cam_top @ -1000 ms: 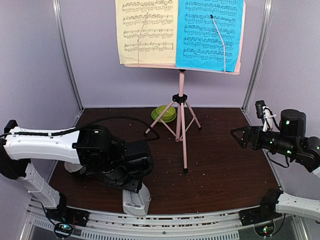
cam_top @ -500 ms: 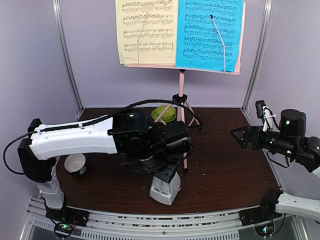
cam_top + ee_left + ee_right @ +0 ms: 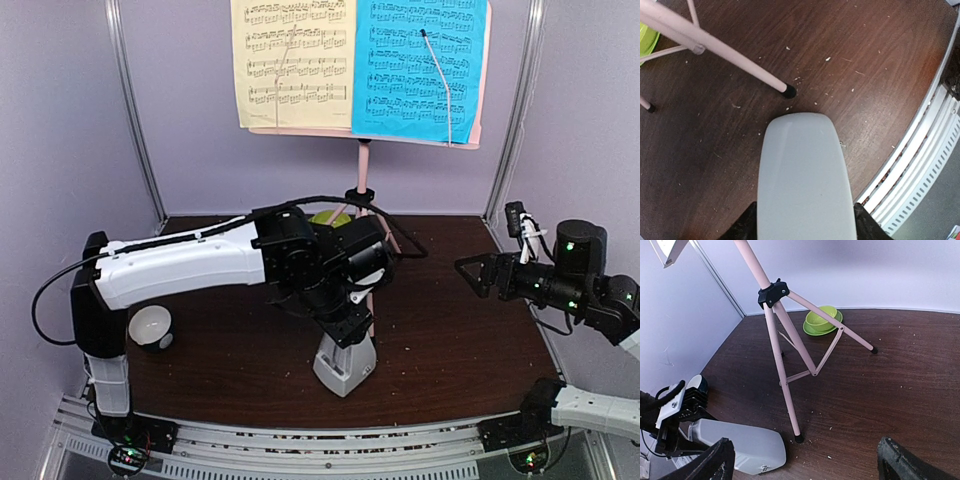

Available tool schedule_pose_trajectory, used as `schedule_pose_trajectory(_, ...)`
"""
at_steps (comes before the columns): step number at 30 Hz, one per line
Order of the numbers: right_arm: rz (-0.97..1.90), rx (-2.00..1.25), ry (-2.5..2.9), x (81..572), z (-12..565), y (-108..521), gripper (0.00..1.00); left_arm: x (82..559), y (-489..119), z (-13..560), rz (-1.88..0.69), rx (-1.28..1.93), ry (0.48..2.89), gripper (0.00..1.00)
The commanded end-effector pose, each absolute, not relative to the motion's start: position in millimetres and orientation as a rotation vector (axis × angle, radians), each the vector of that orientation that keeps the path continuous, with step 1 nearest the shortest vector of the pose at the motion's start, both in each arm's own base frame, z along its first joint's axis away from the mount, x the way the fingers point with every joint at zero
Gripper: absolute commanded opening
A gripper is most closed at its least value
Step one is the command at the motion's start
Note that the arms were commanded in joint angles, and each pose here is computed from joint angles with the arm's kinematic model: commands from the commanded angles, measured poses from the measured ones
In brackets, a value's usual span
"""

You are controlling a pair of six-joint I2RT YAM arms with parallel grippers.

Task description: Set up the instrument practice props

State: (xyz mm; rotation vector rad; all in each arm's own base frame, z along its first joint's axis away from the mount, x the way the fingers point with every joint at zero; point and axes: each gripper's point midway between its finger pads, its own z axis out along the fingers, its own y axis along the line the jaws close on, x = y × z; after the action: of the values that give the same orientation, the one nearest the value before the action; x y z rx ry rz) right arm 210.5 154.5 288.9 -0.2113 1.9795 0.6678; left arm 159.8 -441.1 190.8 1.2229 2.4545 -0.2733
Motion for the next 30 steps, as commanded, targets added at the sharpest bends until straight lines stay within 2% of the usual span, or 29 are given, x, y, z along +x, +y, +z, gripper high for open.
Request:
schedule_pose_trajectory(1, 0.722, -0.238, 1.967, 212, 290, 167, 1.0, 162, -470, 219, -0.411, 1.369, 2.265, 0.55)
schedule_pose_trajectory(4, 0.735, -0.251, 1.972, 214, 289, 173, 1.0, 171, -468, 216, -0.401, 1.356, 2.289, 0.56)
schedule_pose_trajectory(7, 0.743, -0.265, 1.979, 216, 288, 178, 1.0, 180, -469, 217, -0.398, 1.298, 2.321, 0.5)
schedule_pose_trajectory(9, 0.75, -0.275, 1.983, 217, 287, 182, 1.0, 188, -465, 218, -0.393, 1.211, 2.366, 0.46)
schedule_pose_trajectory(18, 0.785, -0.301, 1.984, 220, 287, 197, 1.0, 204, -429, 215, -0.271, 0.75, 2.579, 0.41)
schedule_pose_trajectory(23, 0.83, -0.319, 1.986, 220, 281, 210, 1.0, 212, -411, 217, -0.225, 0.528, 2.606, 0.41)
schedule_pose_trajectory(30, 0.856, -0.344, 1.998, 215, 276, 230, 1.0, 228, -419, 228, -0.331, 0.243, 2.596, 0.43)
